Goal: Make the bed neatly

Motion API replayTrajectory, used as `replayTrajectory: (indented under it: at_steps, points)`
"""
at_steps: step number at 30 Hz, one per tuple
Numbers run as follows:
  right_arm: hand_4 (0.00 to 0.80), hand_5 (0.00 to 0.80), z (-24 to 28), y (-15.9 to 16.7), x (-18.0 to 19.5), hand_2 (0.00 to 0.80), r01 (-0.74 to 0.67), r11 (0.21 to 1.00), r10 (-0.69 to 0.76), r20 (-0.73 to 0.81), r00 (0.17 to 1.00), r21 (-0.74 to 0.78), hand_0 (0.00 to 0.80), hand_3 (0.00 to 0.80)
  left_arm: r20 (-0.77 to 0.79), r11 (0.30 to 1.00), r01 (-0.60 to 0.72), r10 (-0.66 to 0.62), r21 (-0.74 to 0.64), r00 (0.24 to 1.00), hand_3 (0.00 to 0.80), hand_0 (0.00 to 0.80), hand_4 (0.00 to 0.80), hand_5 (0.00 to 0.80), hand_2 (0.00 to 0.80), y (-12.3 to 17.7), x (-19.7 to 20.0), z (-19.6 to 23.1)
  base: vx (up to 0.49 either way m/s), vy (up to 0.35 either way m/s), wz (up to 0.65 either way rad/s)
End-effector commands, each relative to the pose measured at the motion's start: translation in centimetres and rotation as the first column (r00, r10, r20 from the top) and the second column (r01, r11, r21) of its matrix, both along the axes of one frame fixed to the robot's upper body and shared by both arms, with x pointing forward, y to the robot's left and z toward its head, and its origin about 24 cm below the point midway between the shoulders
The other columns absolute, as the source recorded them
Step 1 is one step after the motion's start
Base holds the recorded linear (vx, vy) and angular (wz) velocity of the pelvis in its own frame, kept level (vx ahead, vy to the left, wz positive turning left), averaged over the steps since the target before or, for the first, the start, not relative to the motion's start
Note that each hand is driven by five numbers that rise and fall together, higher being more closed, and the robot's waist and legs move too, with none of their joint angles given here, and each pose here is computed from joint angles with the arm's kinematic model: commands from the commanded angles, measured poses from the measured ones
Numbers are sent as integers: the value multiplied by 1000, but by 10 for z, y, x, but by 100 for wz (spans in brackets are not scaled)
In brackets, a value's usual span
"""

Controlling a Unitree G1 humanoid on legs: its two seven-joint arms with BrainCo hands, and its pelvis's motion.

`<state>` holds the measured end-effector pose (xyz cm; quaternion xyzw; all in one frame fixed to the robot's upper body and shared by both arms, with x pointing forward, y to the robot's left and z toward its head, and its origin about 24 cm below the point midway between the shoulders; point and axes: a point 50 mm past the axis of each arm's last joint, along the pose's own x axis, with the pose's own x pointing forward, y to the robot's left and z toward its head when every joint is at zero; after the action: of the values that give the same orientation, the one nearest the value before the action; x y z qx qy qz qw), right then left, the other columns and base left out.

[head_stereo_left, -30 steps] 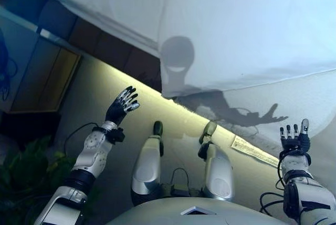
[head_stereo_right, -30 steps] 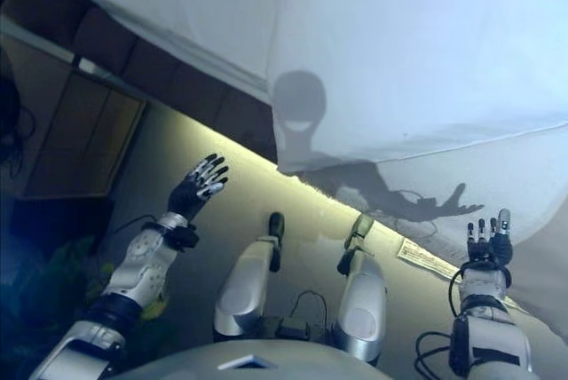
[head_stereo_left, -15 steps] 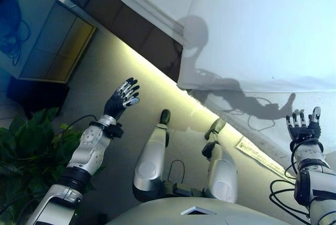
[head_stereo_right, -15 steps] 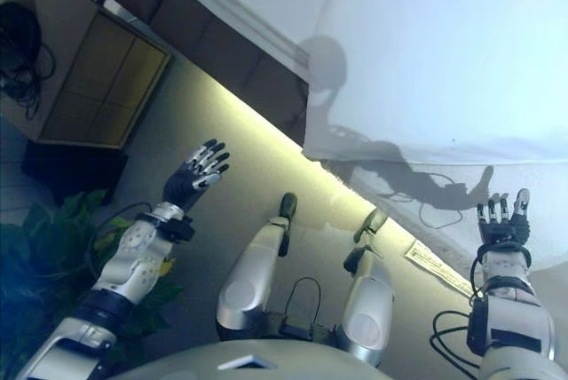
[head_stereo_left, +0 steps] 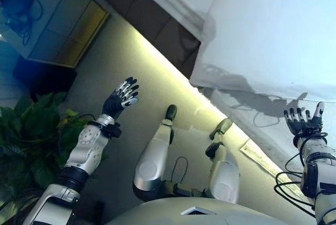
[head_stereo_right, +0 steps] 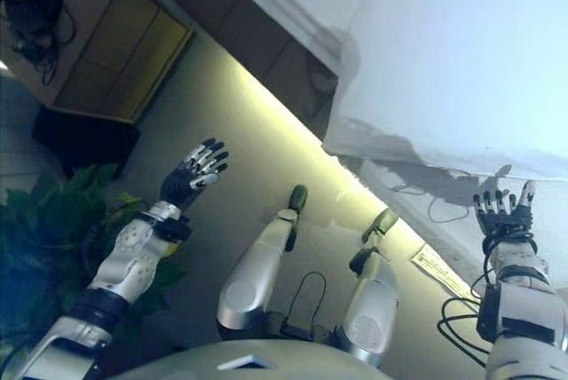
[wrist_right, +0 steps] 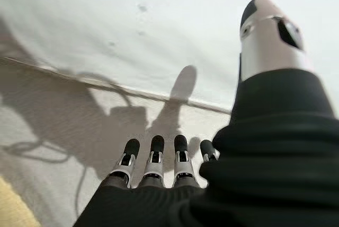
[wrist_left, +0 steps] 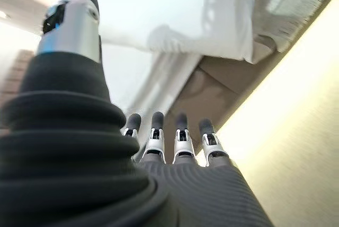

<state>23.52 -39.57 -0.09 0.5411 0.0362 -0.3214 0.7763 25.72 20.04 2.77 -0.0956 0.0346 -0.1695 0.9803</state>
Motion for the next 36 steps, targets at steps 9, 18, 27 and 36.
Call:
replayTrajectory:
  at_steps: [9, 18, 27, 36]
  points:
    - [0, 0, 50, -44, -5, 0, 124, 986, -117, 64, 991, -110, 0, 0, 147, 995, 75, -65, -67, 987, 0, 0, 0, 0, 0, -17, 6, 31, -17, 53, 3]
    - [173, 173, 92, -50, 15, 173, 50, 969, -20, 125, 992, -242, 173, 173, 150, 990, 89, -72, -110, 986, 0, 0, 0, 0, 0, -20, 4, 33, 27, 79, 2]
    - [800, 800, 112, -48, 28, 800, 24, 955, 28, 173, 985, -295, 800, 800, 140, 990, 92, -77, -110, 987, 0, 0, 0, 0, 0, -10, 0, 30, 89, 11, 7]
    - [800, 800, 89, -30, 35, 800, -81, 932, 124, 103, 987, -353, 800, 800, 146, 991, 88, -72, -101, 987, 0, 0, 0, 0, 0, -7, -2, 31, 23, -14, 6]
